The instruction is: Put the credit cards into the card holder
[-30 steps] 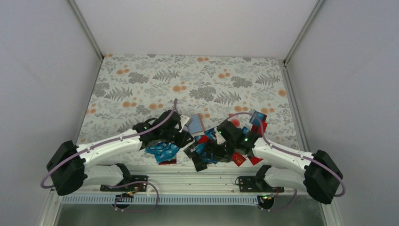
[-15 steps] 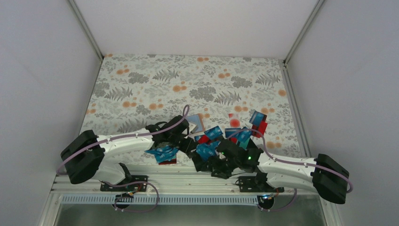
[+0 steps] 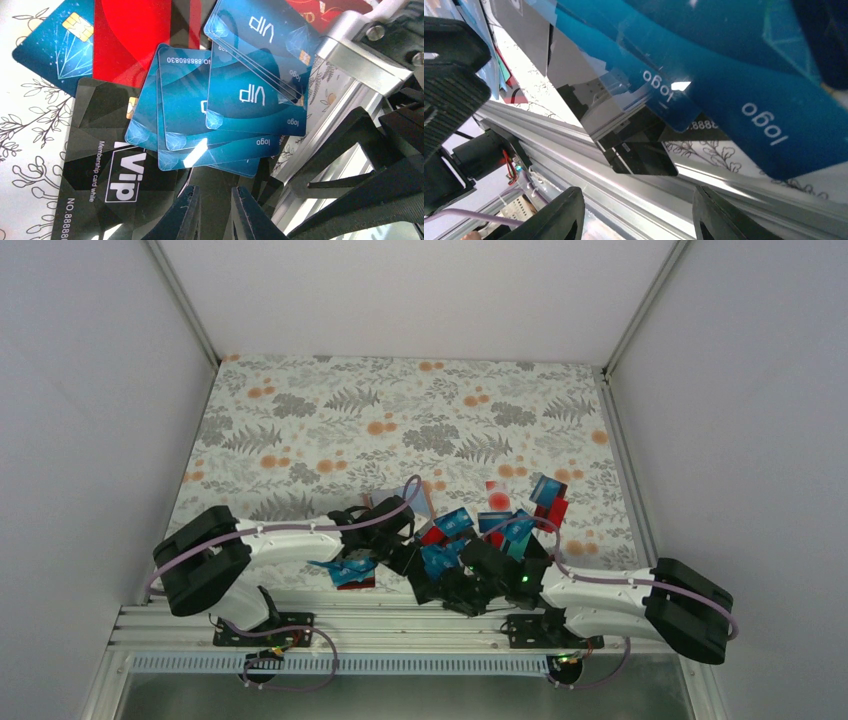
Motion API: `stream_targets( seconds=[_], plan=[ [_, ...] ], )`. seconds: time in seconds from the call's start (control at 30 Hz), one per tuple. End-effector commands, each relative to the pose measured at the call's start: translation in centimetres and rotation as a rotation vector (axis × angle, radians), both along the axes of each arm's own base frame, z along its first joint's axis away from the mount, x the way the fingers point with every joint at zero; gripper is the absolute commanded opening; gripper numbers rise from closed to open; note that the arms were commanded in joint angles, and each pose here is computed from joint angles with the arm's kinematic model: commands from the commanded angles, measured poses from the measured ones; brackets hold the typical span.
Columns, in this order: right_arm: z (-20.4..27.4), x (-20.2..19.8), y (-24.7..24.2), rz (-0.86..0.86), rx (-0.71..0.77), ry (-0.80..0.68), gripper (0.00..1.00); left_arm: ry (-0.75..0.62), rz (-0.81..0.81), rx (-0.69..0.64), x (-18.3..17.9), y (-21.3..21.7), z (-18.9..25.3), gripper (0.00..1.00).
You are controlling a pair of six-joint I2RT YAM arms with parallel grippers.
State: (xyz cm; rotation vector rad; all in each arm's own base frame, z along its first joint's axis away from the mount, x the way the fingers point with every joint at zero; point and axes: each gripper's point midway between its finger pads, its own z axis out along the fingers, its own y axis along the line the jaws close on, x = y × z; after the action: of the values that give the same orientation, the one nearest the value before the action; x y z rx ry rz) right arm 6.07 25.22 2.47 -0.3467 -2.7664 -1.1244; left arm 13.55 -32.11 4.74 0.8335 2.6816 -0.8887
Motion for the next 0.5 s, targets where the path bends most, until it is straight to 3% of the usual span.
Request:
stream_targets(
  seconds=[0.0, 0.47],
  plan=[
    [-0.6, 0.7, 0.2, -0.019, -0.006, -0.041, 0.55, 0.015, -0.009, 0.005, -0.5, -0.1, -1.0, 0.16],
    [-1.4, 1.0, 0.5, -0.03, 0.046, -0.067, 0.49, 0.064, -0.001, 0.029, -1.8, 1.1, -3.2, 0.13]
  ],
)
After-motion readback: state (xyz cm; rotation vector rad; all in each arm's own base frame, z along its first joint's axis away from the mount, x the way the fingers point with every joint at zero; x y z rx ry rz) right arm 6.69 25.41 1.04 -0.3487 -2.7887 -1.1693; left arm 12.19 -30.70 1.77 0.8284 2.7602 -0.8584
